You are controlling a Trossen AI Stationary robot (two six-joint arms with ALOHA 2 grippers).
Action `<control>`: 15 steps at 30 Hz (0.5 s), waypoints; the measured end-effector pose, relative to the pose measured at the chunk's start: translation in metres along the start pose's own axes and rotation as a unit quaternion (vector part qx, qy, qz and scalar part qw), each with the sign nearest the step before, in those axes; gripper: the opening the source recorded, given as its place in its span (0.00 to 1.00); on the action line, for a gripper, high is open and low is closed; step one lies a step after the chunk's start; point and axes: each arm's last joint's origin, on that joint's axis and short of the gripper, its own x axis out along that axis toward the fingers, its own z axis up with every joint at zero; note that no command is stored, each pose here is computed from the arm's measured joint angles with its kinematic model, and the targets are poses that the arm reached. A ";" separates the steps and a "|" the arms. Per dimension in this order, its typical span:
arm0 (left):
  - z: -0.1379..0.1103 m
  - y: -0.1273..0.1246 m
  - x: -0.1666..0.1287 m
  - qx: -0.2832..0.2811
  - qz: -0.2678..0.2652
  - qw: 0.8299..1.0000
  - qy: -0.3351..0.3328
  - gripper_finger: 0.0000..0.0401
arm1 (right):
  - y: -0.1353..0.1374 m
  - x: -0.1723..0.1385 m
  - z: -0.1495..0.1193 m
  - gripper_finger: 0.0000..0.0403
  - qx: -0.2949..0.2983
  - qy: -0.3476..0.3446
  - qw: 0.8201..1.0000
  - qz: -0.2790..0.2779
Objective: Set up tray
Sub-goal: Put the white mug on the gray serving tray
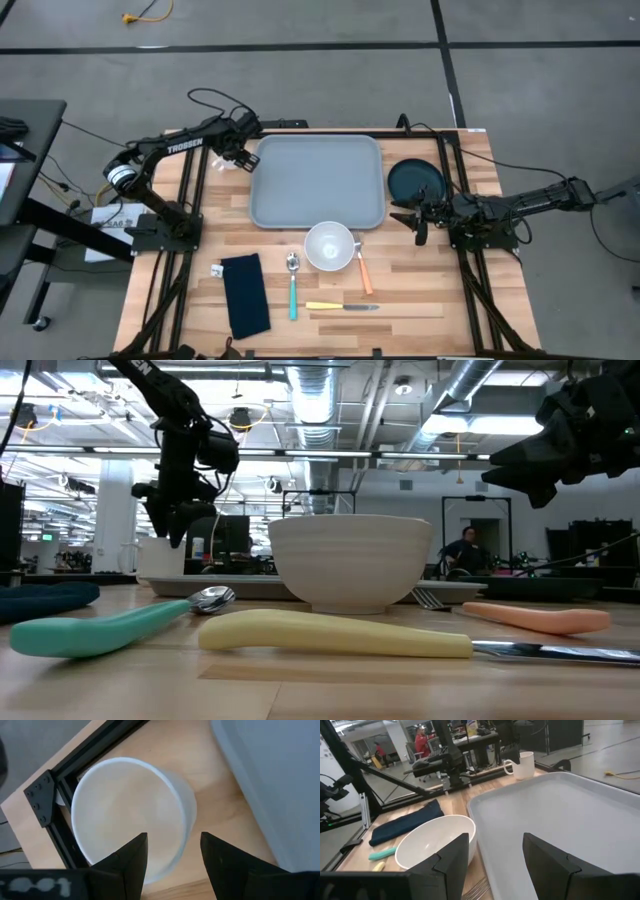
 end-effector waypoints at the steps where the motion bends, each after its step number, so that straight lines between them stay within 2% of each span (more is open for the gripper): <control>1: 0.000 0.000 0.000 0.001 0.001 1.000 0.000 0.43 | 0.000 0.000 0.000 0.44 0.000 0.000 1.000 0.000; 15: 0.001 -0.001 0.000 -0.009 -0.006 1.000 -0.004 0.43 | 0.000 0.000 0.000 0.44 0.000 0.000 1.000 0.000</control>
